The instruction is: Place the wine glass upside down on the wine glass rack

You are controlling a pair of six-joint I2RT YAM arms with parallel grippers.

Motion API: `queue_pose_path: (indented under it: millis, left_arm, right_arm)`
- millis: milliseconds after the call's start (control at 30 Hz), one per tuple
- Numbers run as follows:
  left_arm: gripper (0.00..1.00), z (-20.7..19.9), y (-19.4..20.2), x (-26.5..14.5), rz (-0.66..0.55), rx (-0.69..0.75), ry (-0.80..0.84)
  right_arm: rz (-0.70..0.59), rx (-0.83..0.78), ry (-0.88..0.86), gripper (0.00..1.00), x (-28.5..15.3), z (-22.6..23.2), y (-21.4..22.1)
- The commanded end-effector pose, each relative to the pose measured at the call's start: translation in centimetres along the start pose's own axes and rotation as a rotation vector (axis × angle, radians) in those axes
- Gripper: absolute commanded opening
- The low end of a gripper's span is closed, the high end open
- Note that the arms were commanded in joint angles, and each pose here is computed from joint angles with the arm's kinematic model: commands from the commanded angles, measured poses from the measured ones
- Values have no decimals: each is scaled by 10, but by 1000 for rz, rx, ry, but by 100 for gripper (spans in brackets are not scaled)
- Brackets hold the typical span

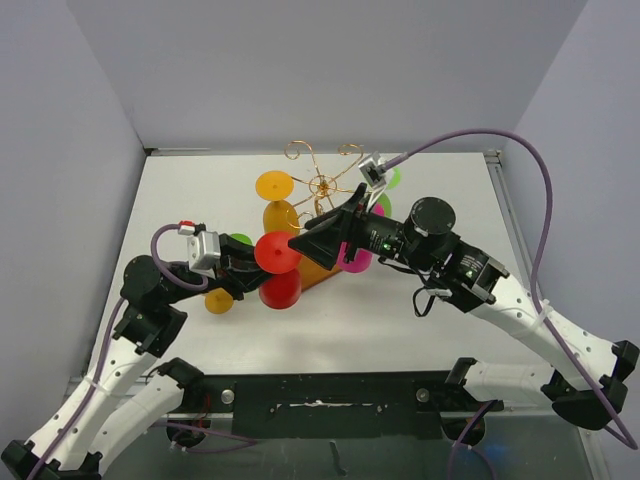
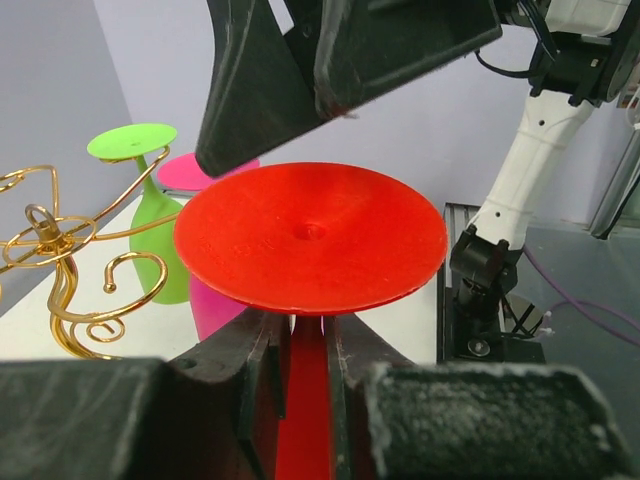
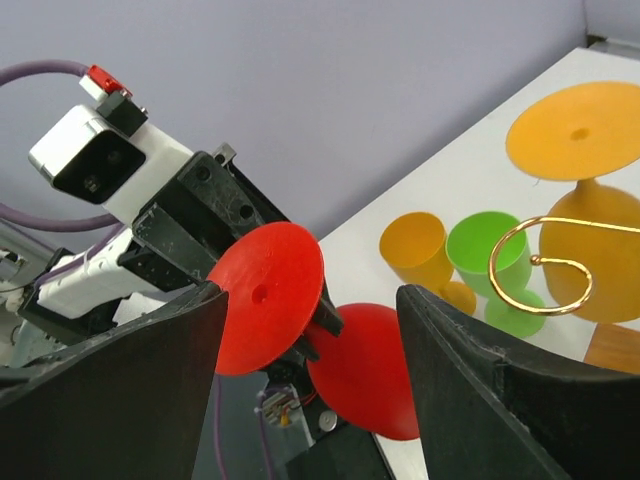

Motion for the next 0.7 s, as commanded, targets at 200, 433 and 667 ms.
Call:
queue_pose_path:
  millis: [200,433,667]
  left_arm:
    - [0,6,-7,1,-84,137,-26]
    - [0,9,-3,1,-106,145,-55]
    - [0,13,2,-1,-104,116,-133]
  right_arm:
    - [94,180,37,55,11,-10,23]
    - [51,308,46,44,10,-10,25]
    - [23,465,65,38,11,-14,33]
Point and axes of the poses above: each gripper's point midway between its finger pads, its own x axis out along the fingers, its own z axis along the line the jaws close on, y = z × x, the point moved 9 cm from there along -x, back along the fingers, and after that the axes turned 10 degrees about x, right-handed, at the moved point
